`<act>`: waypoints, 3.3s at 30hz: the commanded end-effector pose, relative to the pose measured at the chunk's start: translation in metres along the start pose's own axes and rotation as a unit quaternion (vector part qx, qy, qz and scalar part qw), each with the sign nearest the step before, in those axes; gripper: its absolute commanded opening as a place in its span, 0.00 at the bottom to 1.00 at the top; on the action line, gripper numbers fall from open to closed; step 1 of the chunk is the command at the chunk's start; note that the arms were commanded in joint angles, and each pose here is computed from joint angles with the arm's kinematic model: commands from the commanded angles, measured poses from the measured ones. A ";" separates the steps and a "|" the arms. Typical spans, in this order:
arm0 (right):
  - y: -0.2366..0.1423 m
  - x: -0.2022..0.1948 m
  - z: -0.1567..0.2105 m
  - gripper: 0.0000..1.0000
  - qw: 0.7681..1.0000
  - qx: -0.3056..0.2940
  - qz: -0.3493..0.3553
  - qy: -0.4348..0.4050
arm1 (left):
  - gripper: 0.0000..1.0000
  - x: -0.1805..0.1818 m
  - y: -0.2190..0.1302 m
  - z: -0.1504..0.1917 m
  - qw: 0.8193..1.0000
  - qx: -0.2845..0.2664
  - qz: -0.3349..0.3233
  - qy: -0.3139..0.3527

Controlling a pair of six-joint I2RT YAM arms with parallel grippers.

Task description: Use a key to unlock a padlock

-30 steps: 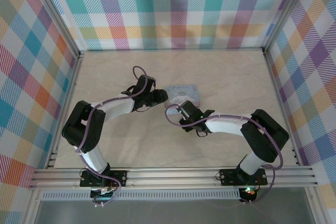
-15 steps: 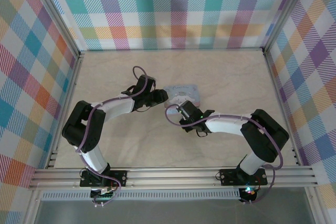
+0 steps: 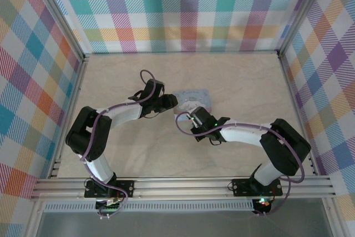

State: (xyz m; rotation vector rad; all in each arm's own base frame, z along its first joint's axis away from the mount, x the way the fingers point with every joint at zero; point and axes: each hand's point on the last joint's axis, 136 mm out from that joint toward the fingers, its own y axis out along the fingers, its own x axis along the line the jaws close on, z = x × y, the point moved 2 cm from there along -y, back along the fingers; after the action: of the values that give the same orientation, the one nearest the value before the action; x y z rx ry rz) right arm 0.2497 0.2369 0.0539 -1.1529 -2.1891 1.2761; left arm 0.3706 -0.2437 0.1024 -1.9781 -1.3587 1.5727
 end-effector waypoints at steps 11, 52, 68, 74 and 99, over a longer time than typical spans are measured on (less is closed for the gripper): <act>-0.008 0.009 -0.016 0.00 0.998 -0.003 -0.034 -0.044 | 0.44 0.000 0.000 -0.008 1.000 -0.003 0.002 0.003; -0.009 0.019 -0.049 0.00 0.983 -0.078 -0.042 -0.159 | 0.44 0.000 0.008 0.000 1.000 0.017 0.016 -0.011; -0.004 0.020 -0.064 0.00 0.977 -0.119 -0.030 -0.173 | 0.44 -0.003 0.012 0.006 0.999 0.031 0.034 -0.025; -0.009 0.018 -0.075 0.00 0.973 -0.151 -0.021 -0.174 | 0.43 -0.005 0.012 0.006 0.999 0.032 0.036 -0.024; -0.015 0.020 -0.083 0.00 0.964 -0.177 -0.003 -0.198 | 0.43 -0.006 0.008 0.004 0.999 0.027 0.031 -0.020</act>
State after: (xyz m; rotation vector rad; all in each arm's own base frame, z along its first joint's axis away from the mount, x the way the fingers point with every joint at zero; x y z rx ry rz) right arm 0.2805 0.2881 0.0911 -1.0382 -2.7455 1.3069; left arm 0.3759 -0.2508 0.0985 -1.9980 -1.2893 1.6612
